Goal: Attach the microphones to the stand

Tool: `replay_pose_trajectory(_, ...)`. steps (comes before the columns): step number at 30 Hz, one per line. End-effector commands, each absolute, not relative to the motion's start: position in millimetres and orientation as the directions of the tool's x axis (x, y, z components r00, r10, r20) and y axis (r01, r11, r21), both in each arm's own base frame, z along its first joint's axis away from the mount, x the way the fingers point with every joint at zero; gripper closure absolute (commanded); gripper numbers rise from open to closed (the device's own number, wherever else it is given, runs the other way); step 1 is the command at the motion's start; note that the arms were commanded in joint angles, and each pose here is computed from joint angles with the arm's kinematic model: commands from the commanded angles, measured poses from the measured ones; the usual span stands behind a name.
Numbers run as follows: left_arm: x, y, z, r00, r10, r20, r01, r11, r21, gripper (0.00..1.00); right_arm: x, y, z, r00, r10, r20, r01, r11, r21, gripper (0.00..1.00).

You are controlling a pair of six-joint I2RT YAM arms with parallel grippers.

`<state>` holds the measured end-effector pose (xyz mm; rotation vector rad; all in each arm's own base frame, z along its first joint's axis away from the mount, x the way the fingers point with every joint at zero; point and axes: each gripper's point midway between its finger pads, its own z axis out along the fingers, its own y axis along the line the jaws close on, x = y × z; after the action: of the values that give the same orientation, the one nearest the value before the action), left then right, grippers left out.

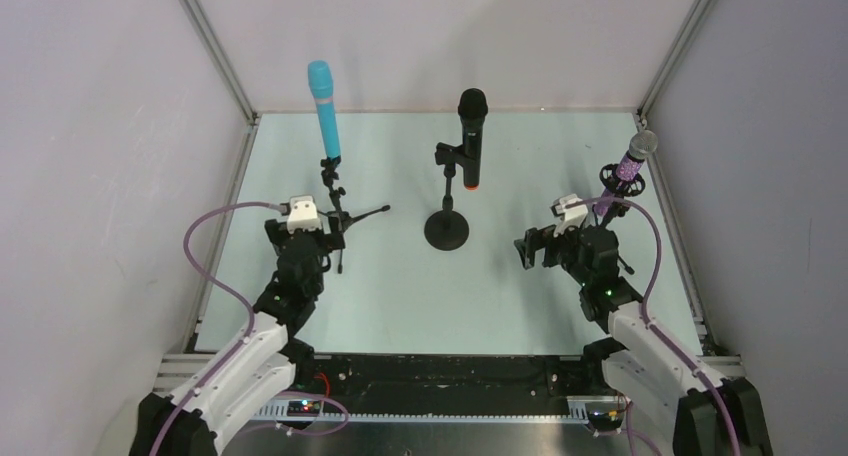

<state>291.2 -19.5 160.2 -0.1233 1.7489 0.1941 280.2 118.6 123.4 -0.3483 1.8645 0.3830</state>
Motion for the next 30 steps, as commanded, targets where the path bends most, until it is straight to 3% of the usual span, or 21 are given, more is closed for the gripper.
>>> replay_pose_trajectory(1, 301, -4, 175, -0.046, 0.002, -0.999, -0.243, 0.97, 0.013, 0.0, 309, 107, 154, -0.184, -0.042, -0.982, -0.42, 0.907, 0.04, 0.01)
replay_pose_trajectory(10, 312, 6, 172, 0.078, 0.029, -0.997, -0.23, 0.973, 0.01, 0.0, 327, 73, 132, -0.142, -0.045, -0.989, -0.332, 0.943, 0.004, 0.01)
replay_pose_trajectory(19, 318, 7, 157, 0.06, 0.028, -0.998, -0.209, 0.978, 0.015, 0.0, 339, 66, 122, -0.112, -0.088, -0.99, -0.318, 0.947, -0.048, 0.01)
replay_pose_trajectory(23, 308, 10, 162, 0.114, 0.117, -0.987, -0.198, 0.976, 0.093, 0.0, 338, 64, 121, -0.039, -0.112, -0.993, -0.316, 0.944, -0.094, 0.01)
replay_pose_trajectory(30, 321, 10, 155, 0.112, 0.164, -0.98, -0.18, 0.973, 0.142, 0.0, 342, 57, 120, -0.059, -0.083, -0.995, -0.297, 0.953, -0.062, 0.0)
